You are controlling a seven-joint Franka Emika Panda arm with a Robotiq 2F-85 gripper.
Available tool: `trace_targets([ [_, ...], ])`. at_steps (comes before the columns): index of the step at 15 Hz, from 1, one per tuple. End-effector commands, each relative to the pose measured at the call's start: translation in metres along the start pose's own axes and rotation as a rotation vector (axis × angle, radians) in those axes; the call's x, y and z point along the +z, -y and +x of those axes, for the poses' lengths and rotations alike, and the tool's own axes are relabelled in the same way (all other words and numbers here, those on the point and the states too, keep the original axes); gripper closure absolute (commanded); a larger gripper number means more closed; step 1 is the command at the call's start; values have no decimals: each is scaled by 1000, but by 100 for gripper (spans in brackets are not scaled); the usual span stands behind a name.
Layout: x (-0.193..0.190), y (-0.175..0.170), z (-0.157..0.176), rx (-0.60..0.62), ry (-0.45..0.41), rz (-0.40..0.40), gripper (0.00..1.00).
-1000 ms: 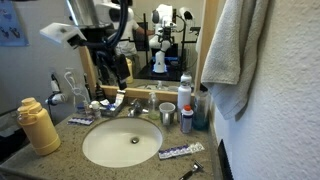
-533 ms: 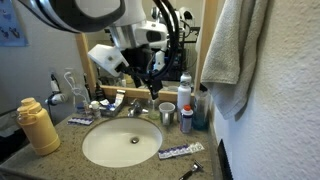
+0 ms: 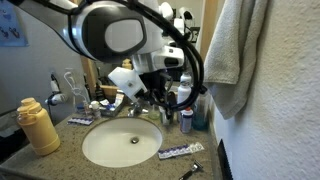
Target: Move the shaving stick to the left side of the sink counter
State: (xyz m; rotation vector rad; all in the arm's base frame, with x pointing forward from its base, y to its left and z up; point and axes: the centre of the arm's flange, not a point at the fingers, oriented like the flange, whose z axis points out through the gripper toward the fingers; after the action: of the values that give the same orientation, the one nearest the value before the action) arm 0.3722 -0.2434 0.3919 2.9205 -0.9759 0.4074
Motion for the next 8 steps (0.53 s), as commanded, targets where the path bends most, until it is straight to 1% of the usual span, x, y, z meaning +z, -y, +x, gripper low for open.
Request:
trace_targets([
  [1,25,-16,-3,14,-7,-39,0],
  [4,49,-29,-7,8,-1,-70,0],
  [8,83,-42,-16,0,-47,-80,0],
])
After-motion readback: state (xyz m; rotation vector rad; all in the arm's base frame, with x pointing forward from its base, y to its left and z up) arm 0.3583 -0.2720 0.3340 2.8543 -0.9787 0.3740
